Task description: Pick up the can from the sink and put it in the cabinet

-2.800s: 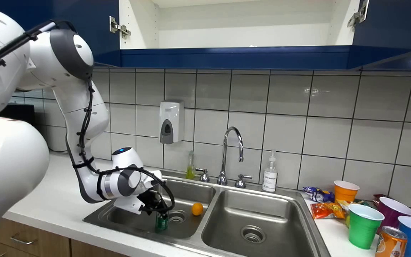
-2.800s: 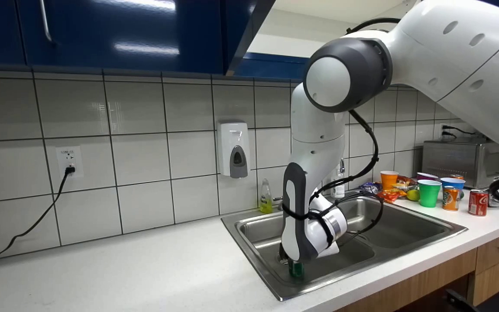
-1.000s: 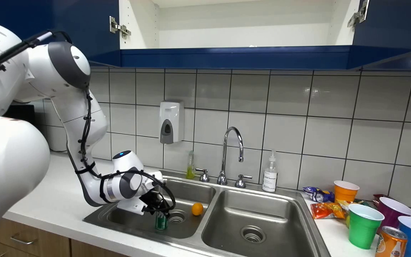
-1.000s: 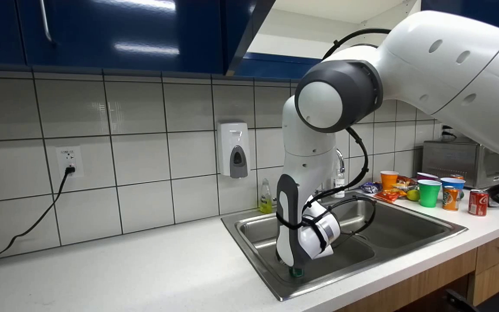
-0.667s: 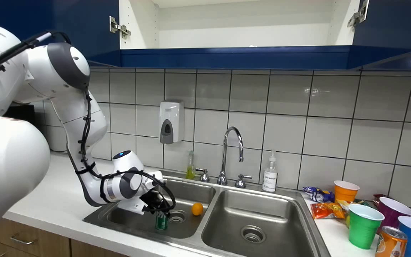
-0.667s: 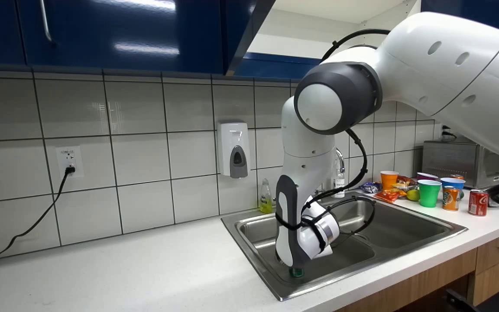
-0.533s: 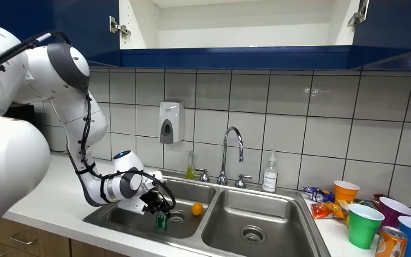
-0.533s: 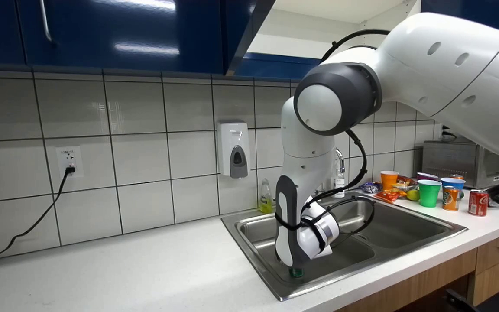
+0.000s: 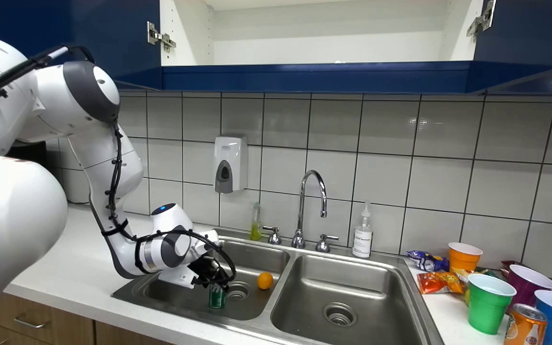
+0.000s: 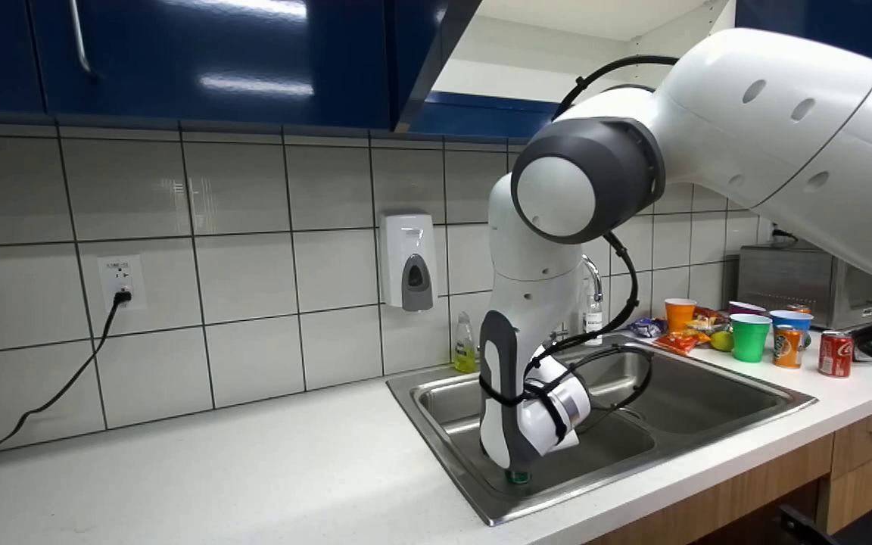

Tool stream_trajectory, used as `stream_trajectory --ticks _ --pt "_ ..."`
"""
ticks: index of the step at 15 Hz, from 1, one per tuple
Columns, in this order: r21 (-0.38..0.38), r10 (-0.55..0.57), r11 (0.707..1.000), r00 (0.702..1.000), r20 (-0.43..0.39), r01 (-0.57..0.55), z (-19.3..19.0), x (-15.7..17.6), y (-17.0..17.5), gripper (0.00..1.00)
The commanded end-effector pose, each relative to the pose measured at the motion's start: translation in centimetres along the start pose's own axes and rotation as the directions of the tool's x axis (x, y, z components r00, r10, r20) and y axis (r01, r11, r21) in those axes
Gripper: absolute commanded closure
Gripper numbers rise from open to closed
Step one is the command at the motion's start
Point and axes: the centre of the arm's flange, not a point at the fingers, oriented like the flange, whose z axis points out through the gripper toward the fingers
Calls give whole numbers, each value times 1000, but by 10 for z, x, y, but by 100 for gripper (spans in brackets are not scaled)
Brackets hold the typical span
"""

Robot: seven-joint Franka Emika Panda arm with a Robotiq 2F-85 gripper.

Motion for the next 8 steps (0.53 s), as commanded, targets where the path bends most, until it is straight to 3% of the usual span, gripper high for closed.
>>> stream_trajectory --ticks 1,8 --pt "-18 -4 1000 1000 -16 3 0 6 -4 0" --pt "-23 -3 1000 1000 -23 2 2 10 -3 0"
